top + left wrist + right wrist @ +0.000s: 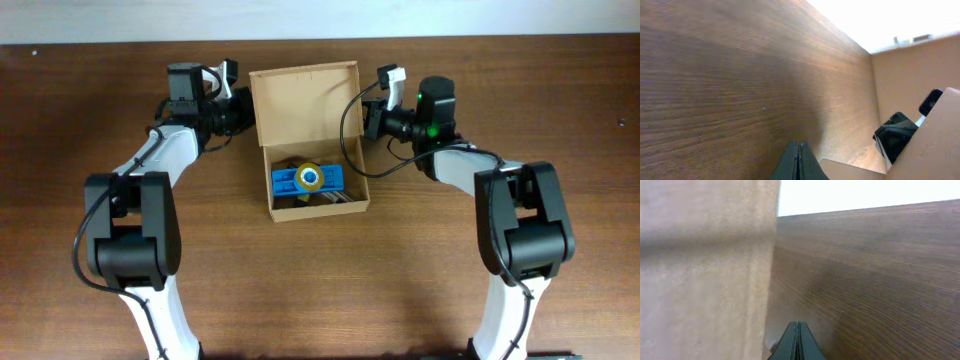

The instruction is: Pack container

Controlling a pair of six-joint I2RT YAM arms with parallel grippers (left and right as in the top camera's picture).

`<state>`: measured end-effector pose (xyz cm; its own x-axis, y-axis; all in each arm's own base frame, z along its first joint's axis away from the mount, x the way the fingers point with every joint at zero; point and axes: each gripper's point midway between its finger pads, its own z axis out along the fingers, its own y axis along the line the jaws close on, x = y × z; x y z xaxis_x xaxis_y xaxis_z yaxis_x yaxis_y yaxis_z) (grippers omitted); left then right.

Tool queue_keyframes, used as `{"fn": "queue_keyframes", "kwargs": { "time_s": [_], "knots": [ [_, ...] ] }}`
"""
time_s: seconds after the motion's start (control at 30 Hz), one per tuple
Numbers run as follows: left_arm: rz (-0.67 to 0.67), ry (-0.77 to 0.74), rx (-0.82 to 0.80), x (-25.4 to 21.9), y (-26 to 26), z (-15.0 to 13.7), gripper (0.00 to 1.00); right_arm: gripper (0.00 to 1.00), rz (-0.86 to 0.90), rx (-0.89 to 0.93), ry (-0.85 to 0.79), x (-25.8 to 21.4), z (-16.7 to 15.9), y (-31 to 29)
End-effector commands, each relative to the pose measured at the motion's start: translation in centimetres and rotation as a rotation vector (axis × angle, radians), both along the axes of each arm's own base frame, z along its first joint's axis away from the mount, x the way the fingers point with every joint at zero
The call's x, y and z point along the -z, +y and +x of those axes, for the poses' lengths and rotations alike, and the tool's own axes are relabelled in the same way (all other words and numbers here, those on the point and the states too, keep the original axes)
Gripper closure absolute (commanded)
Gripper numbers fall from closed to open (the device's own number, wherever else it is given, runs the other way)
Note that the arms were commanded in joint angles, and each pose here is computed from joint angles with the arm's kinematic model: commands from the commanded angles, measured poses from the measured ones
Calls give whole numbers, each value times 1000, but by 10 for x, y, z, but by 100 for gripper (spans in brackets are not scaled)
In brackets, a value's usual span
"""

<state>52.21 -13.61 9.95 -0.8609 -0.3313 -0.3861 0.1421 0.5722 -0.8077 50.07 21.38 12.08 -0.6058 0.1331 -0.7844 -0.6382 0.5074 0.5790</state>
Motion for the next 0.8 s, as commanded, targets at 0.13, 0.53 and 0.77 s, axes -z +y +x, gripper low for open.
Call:
{"fn": "queue_keyframes", "kwargs": {
  "time_s": [0.13, 0.53, 0.77],
  "knots": [
    [-63, -66, 98, -23, -15, -1, 98, 96, 37, -78, -154, -72, -13, 4],
    [-104, -103, 180, -33, -22, -10, 98, 96, 103, -235, -85, -88, -45, 4],
    [-127, -58, 210, -34, -24, -21, 98, 96, 85, -213, 113, -90, -68, 9]
  ]
}}
